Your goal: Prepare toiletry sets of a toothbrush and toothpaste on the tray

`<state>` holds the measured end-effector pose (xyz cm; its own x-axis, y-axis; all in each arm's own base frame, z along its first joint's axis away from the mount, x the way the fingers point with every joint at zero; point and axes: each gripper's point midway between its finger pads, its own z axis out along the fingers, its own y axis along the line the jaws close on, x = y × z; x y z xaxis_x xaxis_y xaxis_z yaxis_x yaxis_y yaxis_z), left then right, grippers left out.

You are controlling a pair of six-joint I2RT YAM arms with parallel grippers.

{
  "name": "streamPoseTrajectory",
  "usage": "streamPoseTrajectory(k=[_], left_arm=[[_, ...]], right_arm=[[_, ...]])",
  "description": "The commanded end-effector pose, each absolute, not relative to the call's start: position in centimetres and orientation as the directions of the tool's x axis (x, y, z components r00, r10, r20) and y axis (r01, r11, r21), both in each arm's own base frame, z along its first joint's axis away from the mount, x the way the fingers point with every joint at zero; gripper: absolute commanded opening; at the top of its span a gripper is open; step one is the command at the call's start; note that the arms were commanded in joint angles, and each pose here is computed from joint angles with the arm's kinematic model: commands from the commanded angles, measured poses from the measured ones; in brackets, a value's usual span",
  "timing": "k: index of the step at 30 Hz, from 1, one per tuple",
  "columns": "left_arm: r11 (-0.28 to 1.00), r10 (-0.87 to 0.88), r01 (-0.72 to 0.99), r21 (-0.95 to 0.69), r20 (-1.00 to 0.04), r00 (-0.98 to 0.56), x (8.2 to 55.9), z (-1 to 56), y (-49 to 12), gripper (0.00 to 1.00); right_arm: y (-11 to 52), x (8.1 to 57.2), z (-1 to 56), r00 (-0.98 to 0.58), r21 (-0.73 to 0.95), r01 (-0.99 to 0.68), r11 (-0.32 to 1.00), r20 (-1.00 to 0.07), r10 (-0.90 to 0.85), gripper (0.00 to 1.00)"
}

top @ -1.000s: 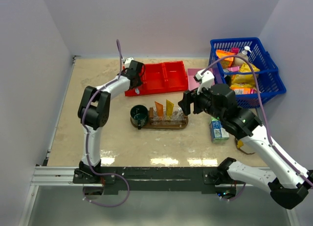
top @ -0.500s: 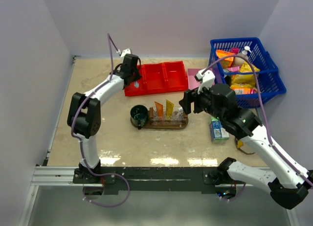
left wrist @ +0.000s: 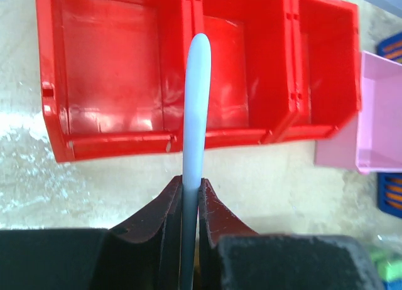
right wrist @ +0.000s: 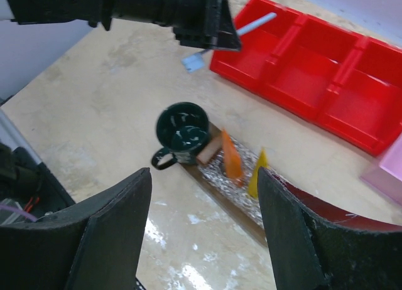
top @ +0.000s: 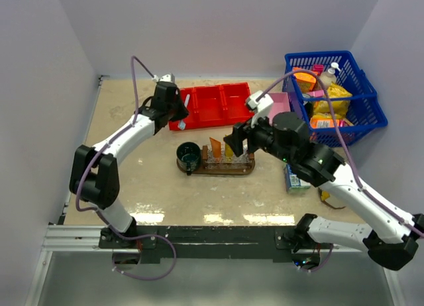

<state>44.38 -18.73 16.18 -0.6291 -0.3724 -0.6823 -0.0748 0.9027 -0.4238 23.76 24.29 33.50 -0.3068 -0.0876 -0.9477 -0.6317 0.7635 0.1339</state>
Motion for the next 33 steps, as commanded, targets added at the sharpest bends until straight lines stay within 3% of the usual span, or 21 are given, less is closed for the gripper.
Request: streamPoseTrajectory(k=[1, 10, 19, 29, 33], left_arm=[[0.855, -0.392, 0.023, -0.517, -0.676, -0.624, 42.3, 20.1, -19.7, 0.00], [0.814, -0.420, 0.010, -0.581, -0.600, -0.681, 37.6, 20.9, -18.4, 0.00], [0.797, -0.429, -0.126, -0.591, -0.406, -0.807, 33.2, 18.1, -18.4, 0.00], [0.919, -0.257, -0.006, -0.394, -0.588, -0.767, 33.0, 19.3, -15.0, 0.00], [0.948, -0.115, 0.094, -0.303, -0.605, -0.788, 33.1, 20.6, -14.6, 0.00]], right_arm=[[28.0, 23.4, 37.2, -0.216, 0.114, -0.676, 0.728, -0.975, -0.048, 0.70], [34.8, 21.8, 37.1, -0.121, -0.040, -0.682, 0.730, -0.979, -0.166, 0.68], [41.3, 20.3, 35.3, 0.006, -0.237, -0.696, 0.678, -0.946, -0.325, 0.64], [42.8, 19.4, 35.2, 0.020, -0.249, -0.743, 0.621, -0.936, -0.350, 0.63], [42.9, 17.3, 37.4, 0.074, -0.244, -0.827, 0.507, -0.941, -0.331, 0.64]])
